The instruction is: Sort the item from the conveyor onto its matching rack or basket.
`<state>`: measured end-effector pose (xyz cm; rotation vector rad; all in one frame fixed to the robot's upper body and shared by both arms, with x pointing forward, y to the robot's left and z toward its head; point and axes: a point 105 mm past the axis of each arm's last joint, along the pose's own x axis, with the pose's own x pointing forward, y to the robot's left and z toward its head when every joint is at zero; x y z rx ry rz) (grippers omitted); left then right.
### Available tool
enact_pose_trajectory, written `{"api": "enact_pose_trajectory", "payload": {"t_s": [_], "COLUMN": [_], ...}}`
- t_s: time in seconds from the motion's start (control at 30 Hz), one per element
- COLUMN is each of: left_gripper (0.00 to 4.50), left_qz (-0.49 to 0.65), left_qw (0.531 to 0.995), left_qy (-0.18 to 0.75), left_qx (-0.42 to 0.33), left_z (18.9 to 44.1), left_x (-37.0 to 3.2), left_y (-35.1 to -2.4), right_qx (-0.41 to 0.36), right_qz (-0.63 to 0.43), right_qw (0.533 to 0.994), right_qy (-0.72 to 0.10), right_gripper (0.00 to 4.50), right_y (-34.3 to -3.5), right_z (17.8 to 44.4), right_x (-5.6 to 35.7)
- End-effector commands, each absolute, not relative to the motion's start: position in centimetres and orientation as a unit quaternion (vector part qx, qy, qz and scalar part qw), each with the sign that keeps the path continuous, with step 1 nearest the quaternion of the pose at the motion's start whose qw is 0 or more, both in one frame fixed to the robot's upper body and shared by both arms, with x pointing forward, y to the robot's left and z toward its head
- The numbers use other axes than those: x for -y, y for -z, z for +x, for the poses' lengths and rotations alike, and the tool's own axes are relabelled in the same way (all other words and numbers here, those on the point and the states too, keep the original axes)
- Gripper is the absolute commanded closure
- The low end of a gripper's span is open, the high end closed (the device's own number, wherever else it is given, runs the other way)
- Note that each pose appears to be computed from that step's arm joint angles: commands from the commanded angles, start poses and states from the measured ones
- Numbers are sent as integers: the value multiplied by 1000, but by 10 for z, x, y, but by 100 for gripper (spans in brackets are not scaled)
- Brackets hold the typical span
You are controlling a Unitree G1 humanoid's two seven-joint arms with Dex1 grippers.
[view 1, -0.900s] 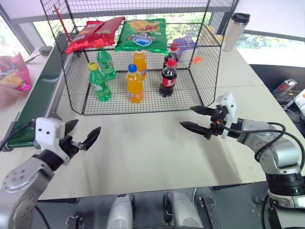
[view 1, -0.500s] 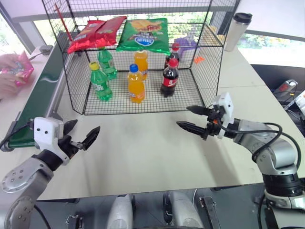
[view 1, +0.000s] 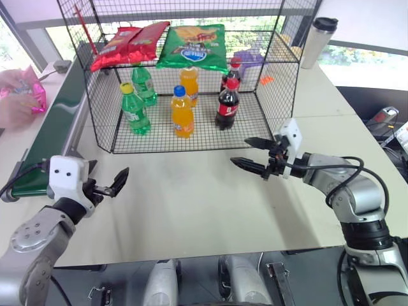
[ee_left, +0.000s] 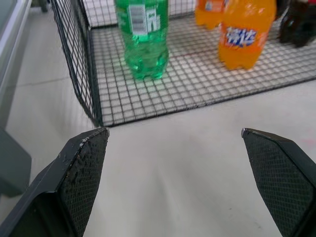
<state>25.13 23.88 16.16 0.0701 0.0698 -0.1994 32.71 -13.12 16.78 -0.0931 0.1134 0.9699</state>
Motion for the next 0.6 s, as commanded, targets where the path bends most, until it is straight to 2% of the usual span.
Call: {"api": "enact_pose_trajectory", "payload": {"t_s": [0.03,0.6], "left_gripper": [3,3], "left_qz": [42,35], "left_qw": [994,990], "left_qy": [103,135], "left_qx": [-4,-9], "left_z": [247,248], "left_x": [-240,-232], "left_y": [-176,-176], "right_qx": [-29,-21], "right_qz": [-40,-34], "right_qw": [880,875], "right_qy": [-472,-482], "right_gripper": [0,0], "right_y": [-181,-179], "right_z": [328,327], "right_x": [131,131]}}
